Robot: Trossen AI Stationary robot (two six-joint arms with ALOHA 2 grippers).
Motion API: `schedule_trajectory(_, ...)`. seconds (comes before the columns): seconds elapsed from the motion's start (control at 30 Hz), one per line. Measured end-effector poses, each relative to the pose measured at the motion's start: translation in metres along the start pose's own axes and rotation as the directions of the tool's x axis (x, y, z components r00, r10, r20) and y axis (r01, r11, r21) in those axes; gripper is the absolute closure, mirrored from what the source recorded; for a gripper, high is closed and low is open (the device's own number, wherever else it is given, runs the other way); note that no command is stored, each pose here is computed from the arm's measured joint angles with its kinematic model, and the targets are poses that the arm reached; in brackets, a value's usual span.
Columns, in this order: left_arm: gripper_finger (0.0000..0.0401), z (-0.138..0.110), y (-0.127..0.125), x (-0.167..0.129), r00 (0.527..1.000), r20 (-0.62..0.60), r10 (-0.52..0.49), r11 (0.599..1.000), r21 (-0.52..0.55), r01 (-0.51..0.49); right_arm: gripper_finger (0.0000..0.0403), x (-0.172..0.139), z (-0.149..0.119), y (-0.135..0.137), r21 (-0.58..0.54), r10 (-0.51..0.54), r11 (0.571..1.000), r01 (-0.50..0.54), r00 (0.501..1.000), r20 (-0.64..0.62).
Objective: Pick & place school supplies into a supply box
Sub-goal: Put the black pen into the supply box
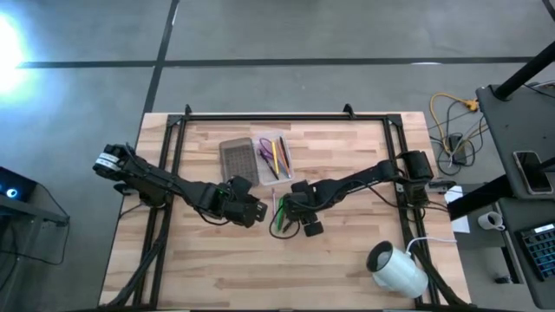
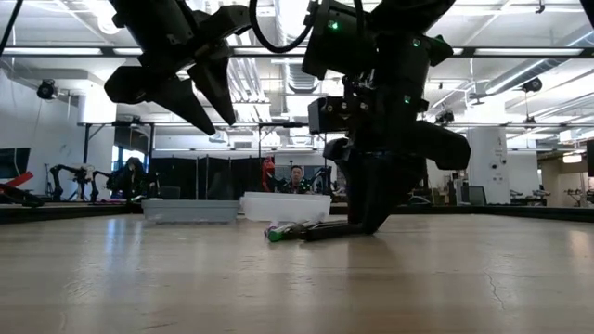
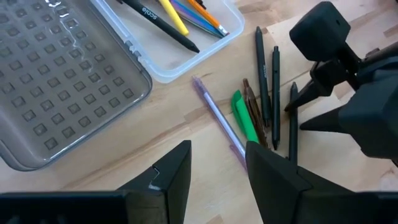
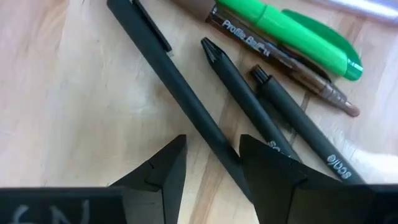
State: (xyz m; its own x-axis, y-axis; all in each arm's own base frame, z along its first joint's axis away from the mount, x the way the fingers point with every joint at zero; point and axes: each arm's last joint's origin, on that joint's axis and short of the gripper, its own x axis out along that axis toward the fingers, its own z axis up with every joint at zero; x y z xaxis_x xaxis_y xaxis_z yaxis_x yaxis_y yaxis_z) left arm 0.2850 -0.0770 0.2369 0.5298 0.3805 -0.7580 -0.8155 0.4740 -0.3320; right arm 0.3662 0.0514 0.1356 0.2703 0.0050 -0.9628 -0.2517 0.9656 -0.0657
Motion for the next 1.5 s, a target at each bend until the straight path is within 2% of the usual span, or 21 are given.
schedule_trajectory(0.2, 0.0265, 0.000, 0.000, 0.000, 1.000, 0.001, 0.001, 1.000, -0.005, -0.001, 0.0293, 0.001, -0.003, 0.001, 0.045, 0.013, 0.999, -0.013, 1.000, -0.008)
schedule_trajectory(0.4, 0.0265, 0.000, 0.000, 0.000, 1.000, 0.001, 0.001, 1.000, -0.005, -0.001, 0.0353, 0.002, -0.003, 0.001, 0.074, 0.020, 0.997, -0.019, 1.000, -0.012)
schedule_trajectory(0.5, 0.0265, 0.000, 0.000, 0.000, 1.000, 0.001, 0.001, 1.000, -0.005, -0.001, 0.0382, 0.001, -0.004, 0.001, 0.113, 0.068, 0.991, -0.066, 0.998, -0.017)
schedule_trajectory(0.73, 0.0265, 0.000, 0.000, 0.000, 1.000, 0.007, 0.003, 1.000, -0.005, -0.003, 0.0385, -0.007, -0.008, 0.004, 0.263, 0.185, 0.950, -0.171, 0.982, -0.028)
schedule_trajectory(0.87, 0.0265, 0.001, 0.001, 0.000, 0.999, 0.031, 0.013, 1.000, -0.007, -0.013, 0.0386, -0.025, -0.005, 0.001, 0.375, 0.175, 0.910, -0.179, 0.984, 0.046)
schedule_trajectory(0.97, 0.0265, 0.001, 0.002, 0.000, 0.999, 0.046, 0.028, 1.000, -0.007, -0.028, 0.0386, -0.039, -0.002, -0.011, 0.493, 0.123, 0.853, -0.170, 0.984, 0.127)
schedule_trajectory(1.07, 0.0265, 0.001, 0.005, -0.001, 0.998, 0.044, 0.048, 0.999, -0.011, -0.047, 0.0386, -0.047, -0.003, -0.023, 0.621, 0.064, 0.768, -0.156, 0.984, 0.168)
schedule_trajectory(1.23, 0.0265, 0.000, 0.007, -0.008, 0.997, 0.063, 0.053, 0.999, 0.003, -0.053, 0.0387, -0.057, -0.009, -0.055, 0.797, -0.073, 0.586, -0.147, 0.970, 0.232)
schedule_trajectory(1.4, 0.0265, 0.000, 0.007, -0.019, 0.991, 0.129, 0.029, 0.999, 0.016, -0.031, 0.0387, -0.060, -0.015, -0.096, 0.883, -0.168, 0.394, -0.256, 0.924, 0.343)
schedule_trajectory(1.5, 0.0265, -0.001, 0.007, -0.025, 0.988, 0.155, 0.016, 0.999, 0.035, -0.021, 0.0386, -0.058, -0.020, -0.118, 0.898, -0.190, 0.308, -0.315, 0.904, 0.383)
